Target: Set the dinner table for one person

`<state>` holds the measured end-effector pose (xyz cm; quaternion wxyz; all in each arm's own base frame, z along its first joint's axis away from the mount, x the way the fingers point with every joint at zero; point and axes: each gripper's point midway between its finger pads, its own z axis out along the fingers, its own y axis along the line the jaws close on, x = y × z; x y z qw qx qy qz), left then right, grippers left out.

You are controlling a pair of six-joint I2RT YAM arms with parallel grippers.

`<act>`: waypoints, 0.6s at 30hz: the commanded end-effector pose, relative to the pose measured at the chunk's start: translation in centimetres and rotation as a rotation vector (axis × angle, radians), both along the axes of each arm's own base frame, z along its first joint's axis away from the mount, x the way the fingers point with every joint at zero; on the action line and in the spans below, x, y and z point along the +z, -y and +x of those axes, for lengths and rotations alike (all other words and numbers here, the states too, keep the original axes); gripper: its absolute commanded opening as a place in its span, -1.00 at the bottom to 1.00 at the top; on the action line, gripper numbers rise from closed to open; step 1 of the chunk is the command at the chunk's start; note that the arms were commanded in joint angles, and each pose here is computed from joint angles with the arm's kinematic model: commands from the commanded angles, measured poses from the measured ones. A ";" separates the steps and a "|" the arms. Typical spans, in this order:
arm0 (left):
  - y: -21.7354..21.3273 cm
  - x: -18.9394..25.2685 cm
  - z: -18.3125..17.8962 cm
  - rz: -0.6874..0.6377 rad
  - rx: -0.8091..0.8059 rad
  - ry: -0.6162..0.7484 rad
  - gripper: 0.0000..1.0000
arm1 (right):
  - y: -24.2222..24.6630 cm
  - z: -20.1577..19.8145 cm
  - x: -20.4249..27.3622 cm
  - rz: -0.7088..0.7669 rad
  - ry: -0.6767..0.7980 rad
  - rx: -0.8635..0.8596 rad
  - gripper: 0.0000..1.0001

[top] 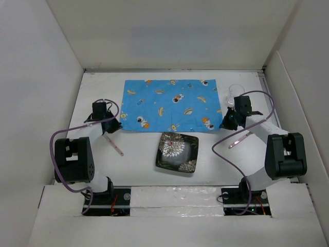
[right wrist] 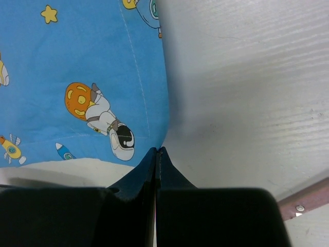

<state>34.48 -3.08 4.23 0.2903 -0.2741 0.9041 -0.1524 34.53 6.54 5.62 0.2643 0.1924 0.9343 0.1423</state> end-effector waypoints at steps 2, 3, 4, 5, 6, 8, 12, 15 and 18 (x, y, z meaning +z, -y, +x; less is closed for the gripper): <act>-0.7 0.3 -1.9 0.045 0.003 -0.021 -1.00 | 1.2 -1.0 0.3 -0.021 0.007 -0.005 -1.00; -0.7 0.5 -2.1 0.048 0.002 -0.021 -1.00 | 1.2 -1.2 0.2 -0.023 0.001 -0.002 -1.00; -0.7 0.3 -2.5 0.051 0.000 -0.027 -1.00 | 1.6 -1.3 0.1 -0.024 -0.004 -0.009 -1.00; -0.7 0.3 -2.8 0.048 -0.002 -0.031 -1.00 | 1.5 -1.3 0.1 -0.020 -0.004 -0.003 -1.00; -0.6 0.3 -3.1 0.045 -0.006 -0.034 -1.00 | 1.4 -1.6 -0.1 -0.017 -0.012 -0.003 -1.00; -0.4 -0.2 -3.8 0.039 -0.006 -0.052 -1.00 | 1.3 -1.8 -0.3 -0.012 -0.020 0.003 -1.00; -0.4 -0.3 -4.3 0.033 0.001 -0.061 -1.00 | 1.3 -2.6 -0.7 -0.012 -0.028 0.008 -0.99; -0.5 -0.3 -4.5 0.040 0.004 -0.070 -1.00 | 1.2 -3.1 -1.0 -0.008 -0.039 0.011 -0.96; -0.5 -0.4 -4.8 0.038 -0.001 -0.080 -1.00 | 1.1 -3.8 -1.2 -0.001 -0.047 0.016 -0.94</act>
